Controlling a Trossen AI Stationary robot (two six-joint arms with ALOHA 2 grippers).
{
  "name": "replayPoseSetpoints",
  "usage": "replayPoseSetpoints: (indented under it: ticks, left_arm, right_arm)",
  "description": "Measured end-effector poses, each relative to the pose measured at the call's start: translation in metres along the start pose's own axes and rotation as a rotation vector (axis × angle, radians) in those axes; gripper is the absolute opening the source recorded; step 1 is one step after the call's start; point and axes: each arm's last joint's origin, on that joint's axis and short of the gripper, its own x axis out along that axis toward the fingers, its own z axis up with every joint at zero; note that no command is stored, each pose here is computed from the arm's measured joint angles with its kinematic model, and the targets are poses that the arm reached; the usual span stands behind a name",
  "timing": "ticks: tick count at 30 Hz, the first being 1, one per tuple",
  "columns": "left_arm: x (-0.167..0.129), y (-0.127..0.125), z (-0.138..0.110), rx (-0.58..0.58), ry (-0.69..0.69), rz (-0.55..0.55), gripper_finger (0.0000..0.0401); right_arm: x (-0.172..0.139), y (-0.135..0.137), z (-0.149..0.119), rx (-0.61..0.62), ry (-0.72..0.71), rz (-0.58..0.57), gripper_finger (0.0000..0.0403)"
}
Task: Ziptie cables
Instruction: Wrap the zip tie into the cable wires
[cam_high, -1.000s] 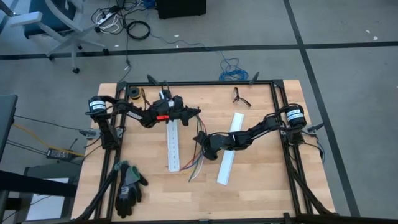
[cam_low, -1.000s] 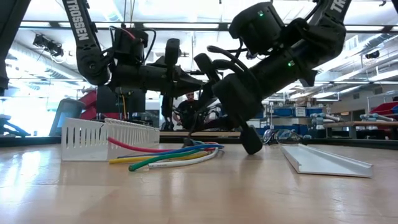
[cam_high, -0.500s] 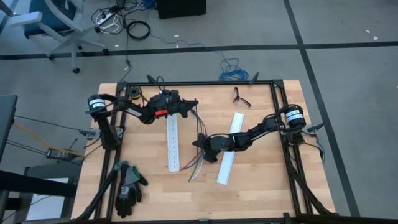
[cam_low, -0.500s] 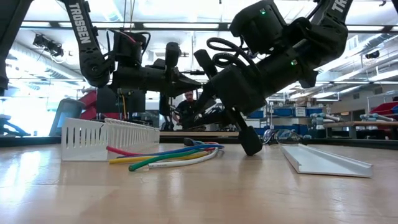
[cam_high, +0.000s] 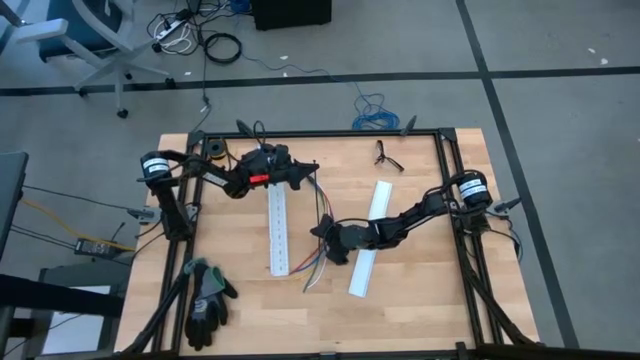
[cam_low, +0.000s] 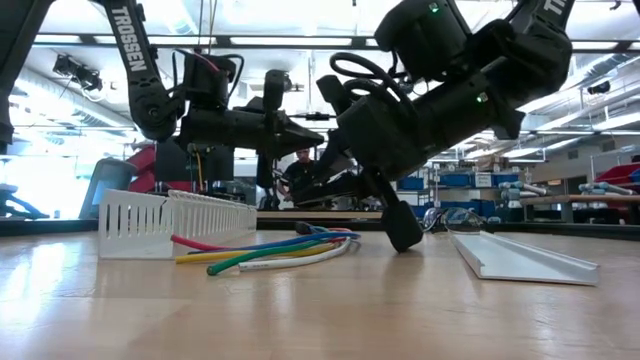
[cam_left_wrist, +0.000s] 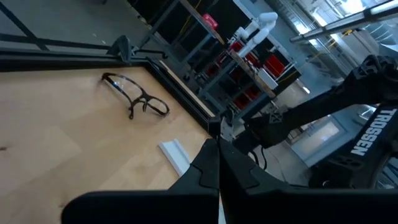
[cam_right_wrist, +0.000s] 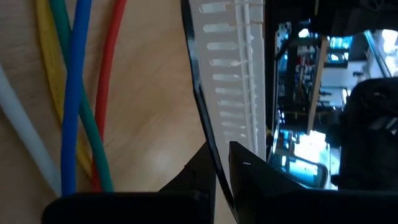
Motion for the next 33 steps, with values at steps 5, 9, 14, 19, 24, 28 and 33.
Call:
replayPoseSetpoints:
  ticks: [5, 9, 14, 19, 24, 28, 33]
  left_arm:
    - [0.0, 0.001, -0.001, 0.0, 0.017, -0.006, 0.0]
    - [0.0, 0.001, 0.0, 0.006, 0.021, -0.011, 0.0]
    - [-0.002, 0.006, 0.004, 0.006, 0.008, 0.003, 0.0]
    - [-0.002, 0.008, 0.006, 0.008, 0.002, 0.01, 0.0]
    - [-0.002, 0.008, 0.007, 0.027, 0.002, 0.011, 0.0]
    - [-0.002, 0.008, 0.006, 0.031, 0.006, 0.006, 0.0]
    - [-0.001, 0.004, 0.003, 0.106, 0.034, -0.026, 0.0]
  right_arm:
    - [-0.002, 0.001, 0.004, 0.023, 0.013, -0.006, 0.0032]
    - [-0.003, 0.002, 0.006, 0.047, 0.028, -0.012, 0.0032]
    - [-0.005, 0.003, 0.009, 0.053, 0.015, -0.01, 0.0026]
    - [-0.006, 0.004, 0.011, 0.077, 0.006, -0.009, 0.0017]
    - [-0.007, 0.004, 0.013, 0.085, -0.003, -0.009, 0.0003]
    - [-0.007, 0.004, 0.014, 0.108, -0.008, -0.011, 0.0001]
    - [-0.006, -0.001, 0.01, 0.284, -0.016, -0.019, 0.0]
